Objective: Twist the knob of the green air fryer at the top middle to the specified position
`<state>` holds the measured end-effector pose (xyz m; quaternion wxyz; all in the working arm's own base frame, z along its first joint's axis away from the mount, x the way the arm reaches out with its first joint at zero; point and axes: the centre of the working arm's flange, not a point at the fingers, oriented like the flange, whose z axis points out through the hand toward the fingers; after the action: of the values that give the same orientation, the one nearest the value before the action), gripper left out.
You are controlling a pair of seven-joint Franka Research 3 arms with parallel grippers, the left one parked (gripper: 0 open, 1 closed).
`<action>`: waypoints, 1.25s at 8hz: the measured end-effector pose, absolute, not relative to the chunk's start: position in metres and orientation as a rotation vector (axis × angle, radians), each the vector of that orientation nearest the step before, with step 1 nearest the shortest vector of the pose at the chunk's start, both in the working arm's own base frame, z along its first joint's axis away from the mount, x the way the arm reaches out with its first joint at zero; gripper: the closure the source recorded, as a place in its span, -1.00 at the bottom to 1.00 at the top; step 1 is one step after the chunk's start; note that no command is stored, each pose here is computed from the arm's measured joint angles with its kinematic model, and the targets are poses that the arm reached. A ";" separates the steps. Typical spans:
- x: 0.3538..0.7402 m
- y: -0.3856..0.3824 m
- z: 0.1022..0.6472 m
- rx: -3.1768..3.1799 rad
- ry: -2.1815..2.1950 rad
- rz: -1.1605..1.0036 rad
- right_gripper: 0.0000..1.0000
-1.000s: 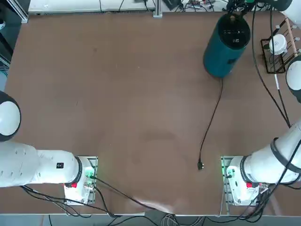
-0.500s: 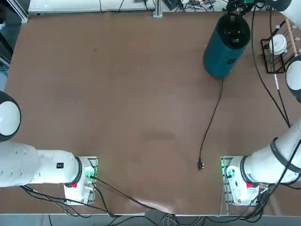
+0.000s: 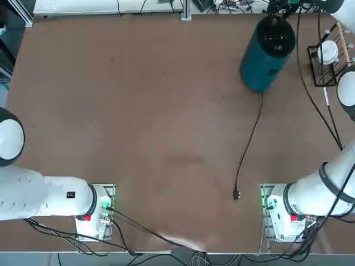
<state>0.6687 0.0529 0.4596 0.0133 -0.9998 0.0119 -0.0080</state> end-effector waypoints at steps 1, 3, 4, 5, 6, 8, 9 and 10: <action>0.669 0.053 0.459 -3.114 0.037 -0.030 -0.29; 0.672 0.053 0.455 -3.114 0.038 -0.039 -0.30; 0.673 0.053 0.455 -3.113 0.038 -0.047 -0.28; 0.673 0.053 0.456 -3.112 0.038 -0.054 -0.28; 0.674 0.054 0.456 -3.112 0.037 -0.061 -0.28; 0.674 0.054 0.457 -3.112 0.036 -0.063 -0.25; 0.674 0.054 0.457 -3.112 0.036 -0.064 -0.22; 0.674 0.054 0.457 -3.112 0.036 -0.064 -0.22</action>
<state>0.6739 0.0542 0.4566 0.0145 -0.9996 0.0115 -0.0206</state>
